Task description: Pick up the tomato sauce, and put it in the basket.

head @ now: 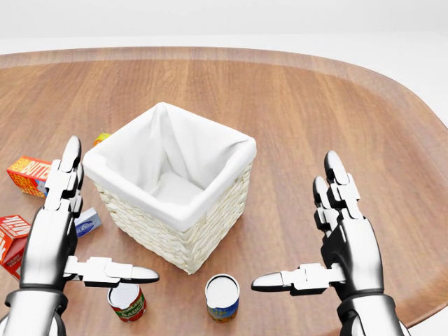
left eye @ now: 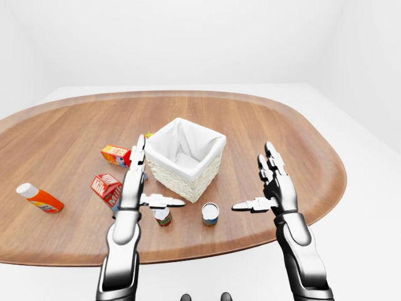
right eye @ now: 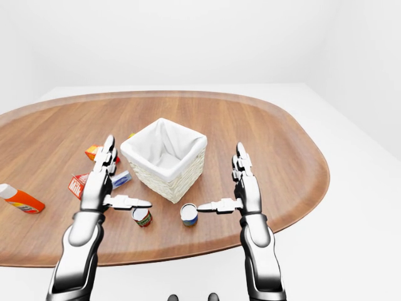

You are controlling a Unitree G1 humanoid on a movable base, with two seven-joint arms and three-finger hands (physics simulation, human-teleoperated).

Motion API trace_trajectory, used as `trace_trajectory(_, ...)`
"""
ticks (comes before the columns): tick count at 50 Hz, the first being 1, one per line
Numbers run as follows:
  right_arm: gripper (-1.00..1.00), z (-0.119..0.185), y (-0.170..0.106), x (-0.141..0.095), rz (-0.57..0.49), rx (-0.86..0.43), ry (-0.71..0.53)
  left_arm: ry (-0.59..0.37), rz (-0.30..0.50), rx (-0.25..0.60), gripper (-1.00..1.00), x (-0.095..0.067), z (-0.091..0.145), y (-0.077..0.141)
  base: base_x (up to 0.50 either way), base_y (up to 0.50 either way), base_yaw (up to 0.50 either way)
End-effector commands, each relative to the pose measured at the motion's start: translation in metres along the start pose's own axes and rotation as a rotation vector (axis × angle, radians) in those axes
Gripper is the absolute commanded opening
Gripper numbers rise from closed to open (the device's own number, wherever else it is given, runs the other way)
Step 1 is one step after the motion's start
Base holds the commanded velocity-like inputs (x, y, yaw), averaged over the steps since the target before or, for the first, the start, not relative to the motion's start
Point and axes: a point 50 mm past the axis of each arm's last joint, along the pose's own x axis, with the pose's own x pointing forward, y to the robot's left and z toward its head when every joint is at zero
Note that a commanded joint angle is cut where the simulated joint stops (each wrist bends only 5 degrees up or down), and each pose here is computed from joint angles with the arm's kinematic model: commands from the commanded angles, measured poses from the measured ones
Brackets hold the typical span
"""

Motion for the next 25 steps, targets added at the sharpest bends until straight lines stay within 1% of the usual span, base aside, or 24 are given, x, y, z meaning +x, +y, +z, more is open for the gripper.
trace_trajectory(1, 1.00, 0.0006, -0.0001, -0.0002, 0.000, -0.001, -0.002, 0.002, -0.007, 0.058, 1.00, 0.0007, 0.0002, 0.0017, 0.00, 0.00, 0.00)
trace_trajectory(7, 1.00, -0.0004, 0.0001, 0.0002, 0.000, -0.007, 0.002, -0.002, -0.018, 0.086, 1.00, -0.0005, 0.0018, 0.0013, 0.00, 0.00, 0.00)
trace_trajectory(11, 1.00, 0.0004, 0.0003, -0.0002, 0.005, -0.002, -0.001, 0.013, -0.022, 0.092, 1.00, -0.0002, -0.0017, 0.0004, 0.00, 0.00, 0.00)
trace_trajectory(13, 1.00, 0.0008, 0.0004, -0.0007, 0.007, 0.003, -0.003, 0.015, -0.024, 0.097, 1.00, -0.0003, -0.0019, 0.0003, 0.23, 0.00, 0.00)
trace_trajectory(17, 1.00, 0.0021, 0.0001, -0.0001, 0.001, 0.000, -0.009, 0.009, -0.028, 0.113, 1.00, -0.0007, -0.0002, 0.0006, 0.45, 0.00, 0.00)
trace_trajectory(25, 1.00, 0.0020, 0.0004, -0.0004, 0.004, 0.007, -0.009, 0.007, -0.030, 0.151, 1.00, -0.0008, 0.0009, 0.0018, 0.00, 0.00, 0.00)
